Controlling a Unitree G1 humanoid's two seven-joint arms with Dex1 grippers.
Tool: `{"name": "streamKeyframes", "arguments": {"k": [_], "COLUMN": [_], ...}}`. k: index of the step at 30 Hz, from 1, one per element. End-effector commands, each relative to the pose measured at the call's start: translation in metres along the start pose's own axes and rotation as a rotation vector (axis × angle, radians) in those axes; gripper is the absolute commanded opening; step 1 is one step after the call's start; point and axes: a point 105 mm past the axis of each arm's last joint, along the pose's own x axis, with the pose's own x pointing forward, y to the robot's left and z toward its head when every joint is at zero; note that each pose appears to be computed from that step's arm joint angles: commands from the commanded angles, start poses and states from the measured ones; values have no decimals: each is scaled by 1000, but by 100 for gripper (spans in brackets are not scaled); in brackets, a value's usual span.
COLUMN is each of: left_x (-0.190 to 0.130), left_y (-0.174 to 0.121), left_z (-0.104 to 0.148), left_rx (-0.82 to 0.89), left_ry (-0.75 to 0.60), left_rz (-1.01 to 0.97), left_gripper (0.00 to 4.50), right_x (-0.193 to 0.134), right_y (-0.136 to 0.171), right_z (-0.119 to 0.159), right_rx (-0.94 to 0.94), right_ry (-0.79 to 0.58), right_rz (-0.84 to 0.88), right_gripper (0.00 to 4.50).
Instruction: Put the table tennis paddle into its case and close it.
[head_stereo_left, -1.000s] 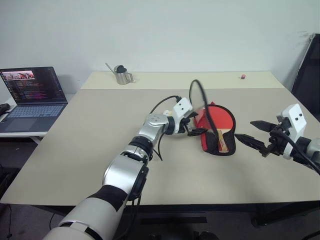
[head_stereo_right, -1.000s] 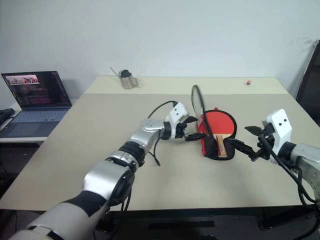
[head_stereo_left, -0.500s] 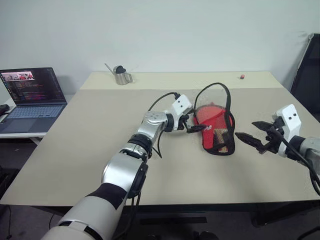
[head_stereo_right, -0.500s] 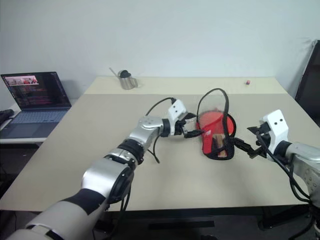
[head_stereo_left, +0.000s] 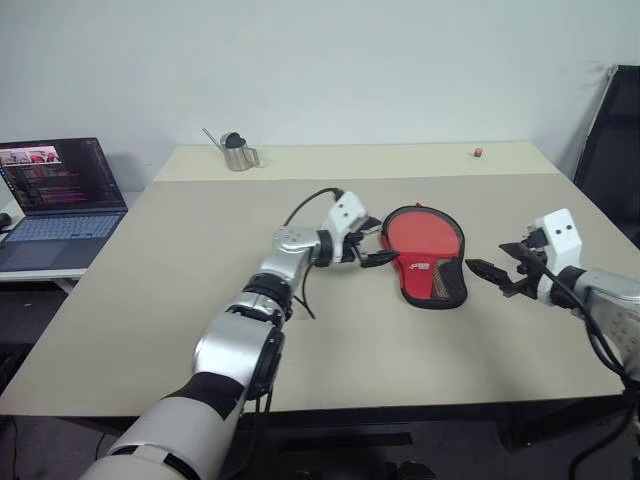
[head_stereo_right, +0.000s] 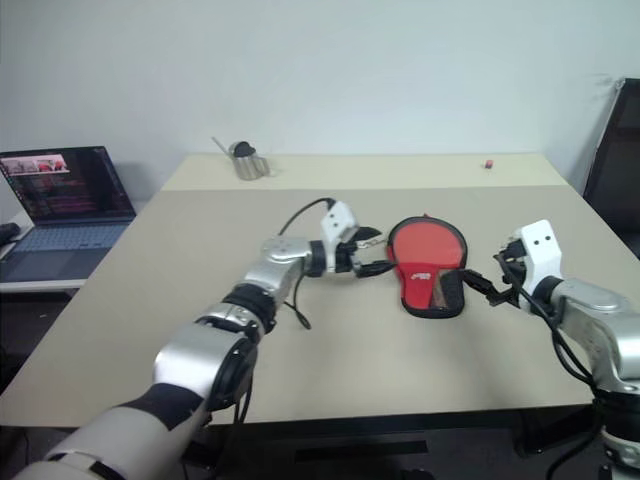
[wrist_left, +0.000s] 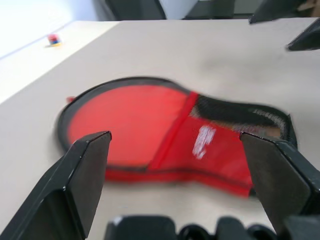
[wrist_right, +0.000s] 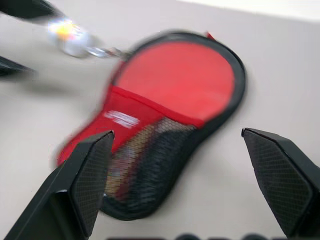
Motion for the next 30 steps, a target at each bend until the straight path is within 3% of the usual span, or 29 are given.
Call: {"name": "streamKeyframes", "arguments": {"k": [1,12,19,30], "left_x": [-27,-82,-90,-91], "left_y": [18,18,8,4], "left_z": [21,42,52,55], "left_rx": [62,96,106,100], "left_ry": [-90,-165,-169,-165], "left_rz": [34,59,70,73], "left_gripper": [450,450,450,450], "right_x": [19,77,86,82], "right_y": [-6,-12,-23,2], "right_z": [8,-16,-35,-56], "right_rx": [-19,-46,-3,88], "right_ry": [-20,91,169,268], "right_rz": [-40,-61,-70,103], "right_gripper": [446,446,446,446]}}
